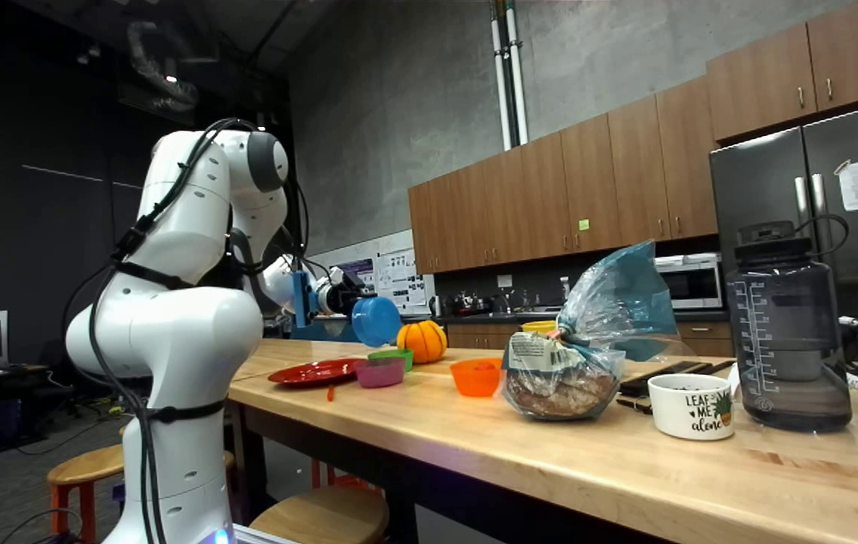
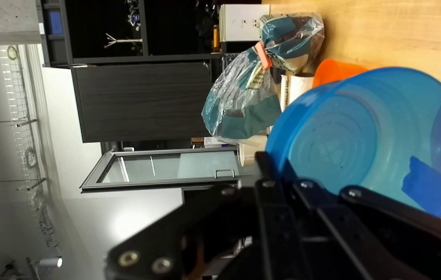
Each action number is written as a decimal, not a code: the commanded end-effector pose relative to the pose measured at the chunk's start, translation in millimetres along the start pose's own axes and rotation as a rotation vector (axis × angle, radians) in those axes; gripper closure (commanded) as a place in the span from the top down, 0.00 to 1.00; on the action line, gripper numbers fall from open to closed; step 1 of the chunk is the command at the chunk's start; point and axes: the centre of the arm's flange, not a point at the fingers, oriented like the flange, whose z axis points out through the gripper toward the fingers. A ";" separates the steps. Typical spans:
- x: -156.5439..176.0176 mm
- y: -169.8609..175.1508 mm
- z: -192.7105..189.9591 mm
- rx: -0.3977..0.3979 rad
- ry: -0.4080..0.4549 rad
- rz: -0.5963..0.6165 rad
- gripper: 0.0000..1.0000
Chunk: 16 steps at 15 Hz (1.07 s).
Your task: Pick up the blue bowl and pour all its contents into the purple bowl
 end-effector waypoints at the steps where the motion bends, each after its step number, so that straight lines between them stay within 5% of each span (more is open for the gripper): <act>1: -1.0 1.7 2.5 0.019 -0.008 -0.023 0.01; 7: 20.7 49.2 24.1 0.229 -0.072 0.095 0.01; 16: 82.5 111.9 122.5 0.630 -0.273 0.258 0.01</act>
